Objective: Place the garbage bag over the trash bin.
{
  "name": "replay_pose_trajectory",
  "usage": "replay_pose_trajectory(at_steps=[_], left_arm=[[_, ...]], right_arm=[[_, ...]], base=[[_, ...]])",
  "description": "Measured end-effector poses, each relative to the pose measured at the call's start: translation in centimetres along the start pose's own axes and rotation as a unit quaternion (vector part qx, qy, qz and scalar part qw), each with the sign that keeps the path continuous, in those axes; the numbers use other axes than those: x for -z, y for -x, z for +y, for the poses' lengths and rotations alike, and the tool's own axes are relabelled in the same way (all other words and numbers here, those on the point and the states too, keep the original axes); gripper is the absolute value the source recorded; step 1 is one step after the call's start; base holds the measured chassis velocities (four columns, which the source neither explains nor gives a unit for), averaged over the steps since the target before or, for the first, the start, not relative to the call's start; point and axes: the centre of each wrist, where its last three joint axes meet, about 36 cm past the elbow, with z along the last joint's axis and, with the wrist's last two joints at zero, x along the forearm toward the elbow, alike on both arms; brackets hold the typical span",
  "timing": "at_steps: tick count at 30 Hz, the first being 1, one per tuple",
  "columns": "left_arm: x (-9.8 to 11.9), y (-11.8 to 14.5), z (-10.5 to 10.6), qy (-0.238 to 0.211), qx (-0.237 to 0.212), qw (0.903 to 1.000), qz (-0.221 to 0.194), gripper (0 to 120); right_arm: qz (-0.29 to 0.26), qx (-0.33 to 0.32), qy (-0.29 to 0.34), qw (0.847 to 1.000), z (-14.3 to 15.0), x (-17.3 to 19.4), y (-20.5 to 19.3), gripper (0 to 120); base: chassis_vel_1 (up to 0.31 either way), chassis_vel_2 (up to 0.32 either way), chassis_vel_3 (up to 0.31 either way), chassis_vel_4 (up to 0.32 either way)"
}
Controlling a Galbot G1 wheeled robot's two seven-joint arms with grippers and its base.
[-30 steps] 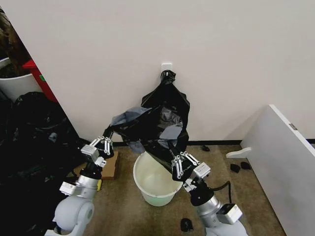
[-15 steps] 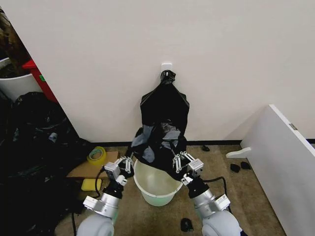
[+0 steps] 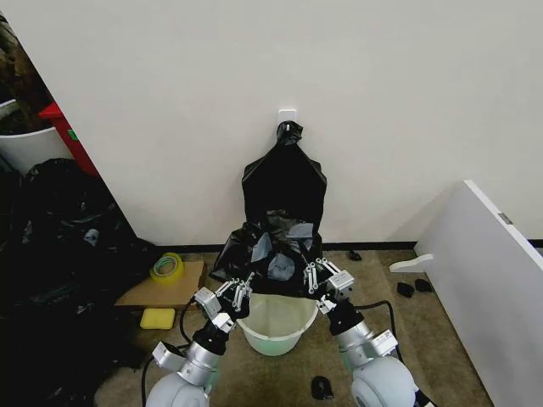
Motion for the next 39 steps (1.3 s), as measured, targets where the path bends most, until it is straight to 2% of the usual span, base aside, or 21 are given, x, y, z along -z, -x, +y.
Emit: replay_pose_trajectory(at_steps=[1,5,12,18,21,22,24,27,34,37,39], left_arm=[[-0.6,0.1,0.2,-0.019,0.001,0.9998,-0.007,0],[-1.4,0.2,0.5,-0.035,0.004,0.9993,-0.012,0],[-3.2,-0.2,1.0,-0.061,0.02,0.9979,-0.008,0],[-5.4,-1.0,0.6,-0.088,0.008,0.996,0.008,0],[-5.7,-1.3,0.5,-0.094,-0.005,0.9955,0.013,0],[-5.6,-1.5,0.7,-0.095,-0.026,0.995,0.017,0],[-5.6,-1.6,0.8,-0.093,-0.034,0.9949,0.019,0],[-4.3,-2.0,2.6,-0.067,-0.066,0.9951,0.029,0],[-2.6,-2.0,5.0,-0.037,-0.065,0.9967,0.032,0],[-2.5,-2.0,5.7,-0.027,-0.056,0.9975,0.032,0],[-2.4,-2.0,6.3,-0.009,-0.036,0.9988,0.031,0]], right_arm=[[-0.004,-0.002,-0.008,1.0,-0.3,0.0,0.2,0],[-0.002,-0.01,-0.019,1.0,-0.4,-0.1,0.2,0],[0.043,-0.03,-0.03,0.998,0.9,-0.9,-1.1,0],[0.048,-0.026,-0.017,0.998,0.8,-0.7,-1.3,0],[0.045,-0.015,-0.008,0.999,0.6,-0.8,-1.4,0],[0.039,-0.002,-0.001,0.999,0.3,-0.8,-1.4,0],[0.036,0.004,0.002,0.999,0.1,-0.9,-1.4,0],[0.019,0.046,0.023,0.998,-0.5,-1.3,-1.3,0],[0.018,0.076,0.037,0.996,-1.1,-2.1,-1.3,0],[0.025,0.072,0.032,0.997,-1.3,-2.4,-1.4,0],[0.048,0.049,0.017,0.997,-1.3,-2.7,-1.6,0]], base=[[0.0,0.0,0.0,0.0],[0.0,0.0,0.0,0.0],[0.0,0.0,0.0,0.0],[0.0,0.0,0.0,0.0],[0.0,0.0,0.0,0.0],[0.0,0.0,0.0,0.0],[0.0,0.0,0.0,0.0],[0.0,0.0,0.0,0.0],[0.0,0.0,0.0,0.0],[0.0,0.0,0.0,0.0],[0.0,0.0,0.0,0.0]])
